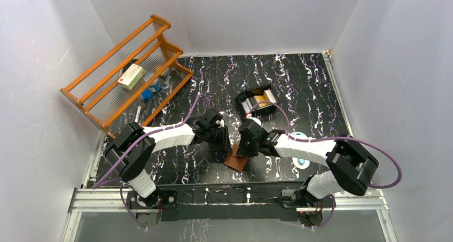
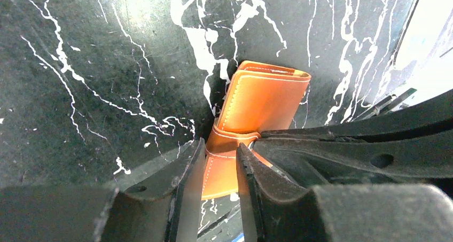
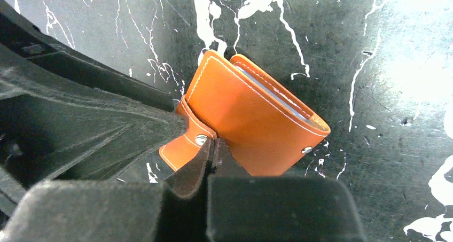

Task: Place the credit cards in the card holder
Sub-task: Close the card holder at the center of the board.

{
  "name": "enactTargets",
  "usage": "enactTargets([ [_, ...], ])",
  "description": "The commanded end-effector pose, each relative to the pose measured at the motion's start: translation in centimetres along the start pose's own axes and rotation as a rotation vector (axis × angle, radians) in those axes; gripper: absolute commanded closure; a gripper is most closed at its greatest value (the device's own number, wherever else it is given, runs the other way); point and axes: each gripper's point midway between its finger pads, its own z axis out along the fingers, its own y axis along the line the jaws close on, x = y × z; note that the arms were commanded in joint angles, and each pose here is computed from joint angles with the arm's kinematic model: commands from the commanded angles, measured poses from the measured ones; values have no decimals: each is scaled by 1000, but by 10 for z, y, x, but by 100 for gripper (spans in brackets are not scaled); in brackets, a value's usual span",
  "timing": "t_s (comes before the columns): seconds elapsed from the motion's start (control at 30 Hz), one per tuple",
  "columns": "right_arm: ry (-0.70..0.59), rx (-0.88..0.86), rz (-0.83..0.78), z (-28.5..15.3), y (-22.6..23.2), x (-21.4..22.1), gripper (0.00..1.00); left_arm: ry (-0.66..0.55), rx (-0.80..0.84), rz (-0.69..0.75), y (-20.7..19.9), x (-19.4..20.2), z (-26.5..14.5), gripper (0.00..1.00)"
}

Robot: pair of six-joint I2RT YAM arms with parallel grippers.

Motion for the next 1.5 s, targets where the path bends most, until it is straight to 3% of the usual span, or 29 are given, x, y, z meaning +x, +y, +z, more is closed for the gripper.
enactTargets([
  [0.0,4,13,-6,4,-4,0,100,21,18,17,-6,0,4,73],
  [0.6,-33,-52,-42,-8,25,-21,85,35,-24,7,5,4,12,74],
  [1.03,-3,-21,-47,0,20,-17,83,33,-21,12,3,5,12,74],
  [1.47,87,22,-14,4,-9,17,90,35,-20,14,3,5,12,74],
])
